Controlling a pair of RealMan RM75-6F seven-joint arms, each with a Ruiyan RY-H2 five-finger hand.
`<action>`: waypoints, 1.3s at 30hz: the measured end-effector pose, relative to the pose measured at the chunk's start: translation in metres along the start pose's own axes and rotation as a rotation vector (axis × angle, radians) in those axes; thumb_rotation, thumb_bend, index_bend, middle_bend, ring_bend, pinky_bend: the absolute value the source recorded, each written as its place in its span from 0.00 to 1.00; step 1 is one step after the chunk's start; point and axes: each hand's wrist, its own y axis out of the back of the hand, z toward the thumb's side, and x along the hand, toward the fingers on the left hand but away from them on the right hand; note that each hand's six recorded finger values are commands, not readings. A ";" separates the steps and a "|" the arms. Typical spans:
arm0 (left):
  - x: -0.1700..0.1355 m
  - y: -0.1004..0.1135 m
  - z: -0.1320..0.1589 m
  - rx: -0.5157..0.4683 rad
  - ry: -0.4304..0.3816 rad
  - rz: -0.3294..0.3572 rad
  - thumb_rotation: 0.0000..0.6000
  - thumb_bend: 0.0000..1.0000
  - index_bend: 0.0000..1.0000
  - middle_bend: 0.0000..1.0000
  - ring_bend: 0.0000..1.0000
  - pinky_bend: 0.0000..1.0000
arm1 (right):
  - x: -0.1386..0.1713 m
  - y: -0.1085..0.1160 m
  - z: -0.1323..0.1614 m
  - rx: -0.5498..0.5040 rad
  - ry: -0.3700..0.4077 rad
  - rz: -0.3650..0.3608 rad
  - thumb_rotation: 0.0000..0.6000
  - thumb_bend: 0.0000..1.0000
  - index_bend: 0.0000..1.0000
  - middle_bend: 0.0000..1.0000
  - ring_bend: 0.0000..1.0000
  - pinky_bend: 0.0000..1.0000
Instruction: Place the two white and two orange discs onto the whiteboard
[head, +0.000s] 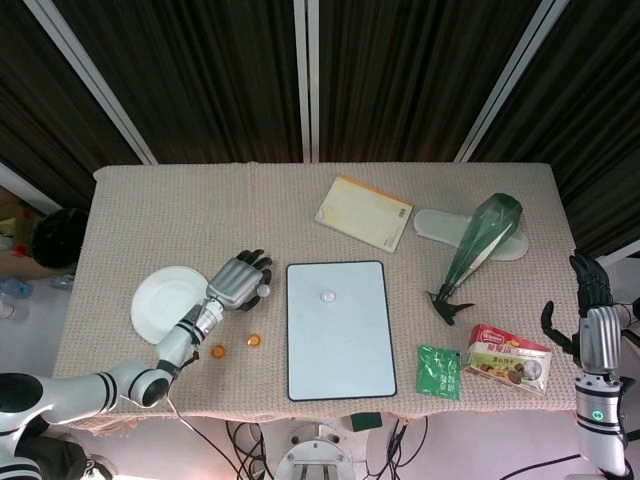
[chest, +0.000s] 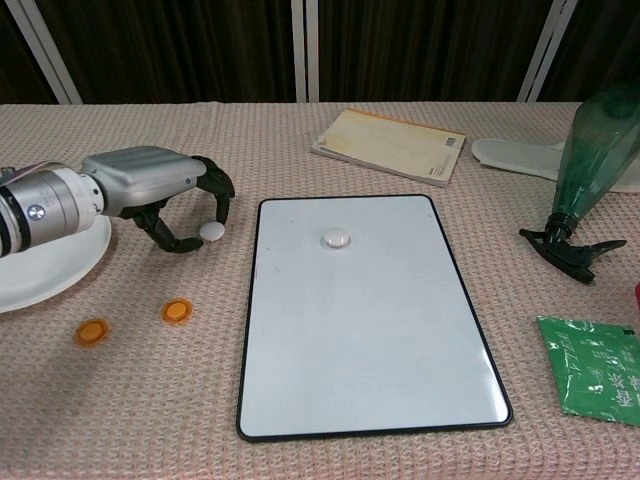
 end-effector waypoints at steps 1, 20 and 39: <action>0.000 0.000 0.000 -0.003 0.000 0.000 1.00 0.31 0.42 0.18 0.07 0.16 | 0.000 0.000 0.000 0.000 -0.002 0.002 1.00 0.59 0.05 0.01 0.00 0.00; 0.006 0.014 0.009 -0.079 -0.033 0.044 1.00 0.31 0.47 0.20 0.08 0.17 | -0.002 -0.005 -0.001 0.001 -0.006 0.021 1.00 0.59 0.06 0.01 0.00 0.00; 0.070 0.032 0.080 -0.060 -0.164 0.055 1.00 0.31 0.49 0.21 0.08 0.17 | -0.001 0.002 -0.005 0.004 -0.019 0.007 1.00 0.59 0.06 0.01 0.00 0.00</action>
